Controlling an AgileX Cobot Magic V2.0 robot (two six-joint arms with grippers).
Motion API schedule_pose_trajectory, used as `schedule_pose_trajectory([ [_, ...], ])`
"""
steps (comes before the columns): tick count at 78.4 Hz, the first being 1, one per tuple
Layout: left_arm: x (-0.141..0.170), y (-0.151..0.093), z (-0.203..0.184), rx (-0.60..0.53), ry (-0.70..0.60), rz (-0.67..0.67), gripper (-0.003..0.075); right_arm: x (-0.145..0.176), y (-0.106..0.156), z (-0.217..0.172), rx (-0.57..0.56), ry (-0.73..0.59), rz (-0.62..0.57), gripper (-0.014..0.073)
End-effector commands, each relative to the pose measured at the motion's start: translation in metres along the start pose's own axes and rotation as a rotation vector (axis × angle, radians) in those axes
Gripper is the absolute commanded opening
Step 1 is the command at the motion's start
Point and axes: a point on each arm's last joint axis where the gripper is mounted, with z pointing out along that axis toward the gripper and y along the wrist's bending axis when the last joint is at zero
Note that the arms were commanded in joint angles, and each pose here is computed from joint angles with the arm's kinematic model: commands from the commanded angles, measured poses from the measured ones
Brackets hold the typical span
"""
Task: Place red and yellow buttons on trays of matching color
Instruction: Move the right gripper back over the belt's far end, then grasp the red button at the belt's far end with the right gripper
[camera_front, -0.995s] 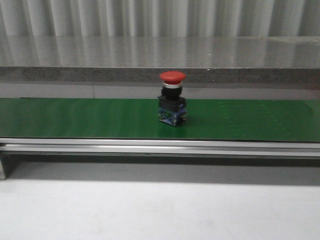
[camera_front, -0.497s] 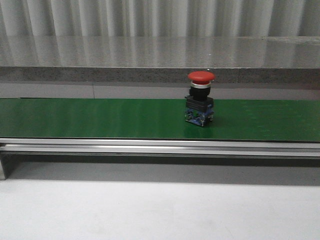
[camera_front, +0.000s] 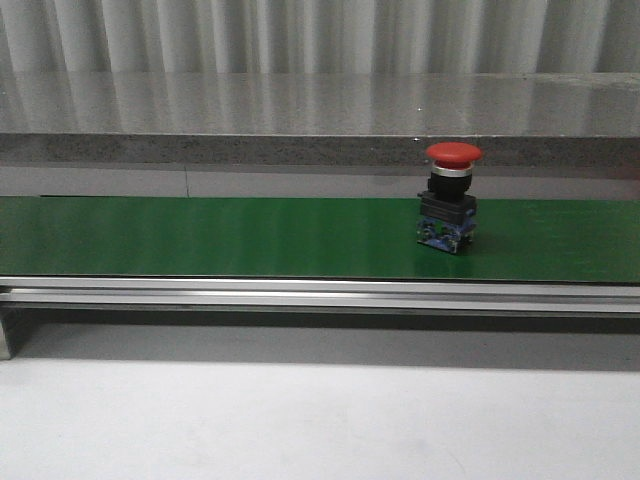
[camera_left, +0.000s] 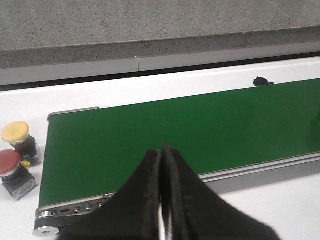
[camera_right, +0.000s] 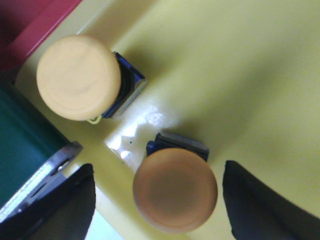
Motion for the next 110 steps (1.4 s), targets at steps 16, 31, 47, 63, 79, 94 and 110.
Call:
schedule_pose_trajectory([
  [16,-0.016,-0.001,-0.005,0.007,-0.105,-0.008,-0.0020,0.000,-0.001,-0.075,-0.048,-0.241,-0.022,0.0542],
  [31,-0.016,-0.001,-0.005,0.007,-0.105,-0.008,-0.0020,0.016,0.016,-0.102,-0.110,-0.260,-0.133,0.0542],
  [47,-0.016,-0.001,-0.005,0.007,-0.105,-0.008,-0.0020,0.026,0.047,-0.118,-0.184,-0.191,-0.336,0.0542],
  [63,-0.016,-0.001,-0.005,0.007,-0.105,-0.008,-0.0020,0.032,0.077,-0.143,-0.281,-0.201,-0.543,0.0542],
  [79,-0.016,-0.001,-0.005,0.007,-0.105,-0.008,-0.0020,0.030,0.102,-0.149,-0.342,-0.183,-0.619,0.0575],
  [94,-0.016,-0.001,-0.005,0.007,-0.105,-0.008,-0.0020,0.026,0.122,-0.137,-0.361,-0.095,-0.675,0.0631],
  [110,-0.016,-0.001,-0.005,0.007,-0.105,-0.008,-0.0020,0.025,0.156,-0.122,-0.417,0.014,-0.836,0.0631],
])
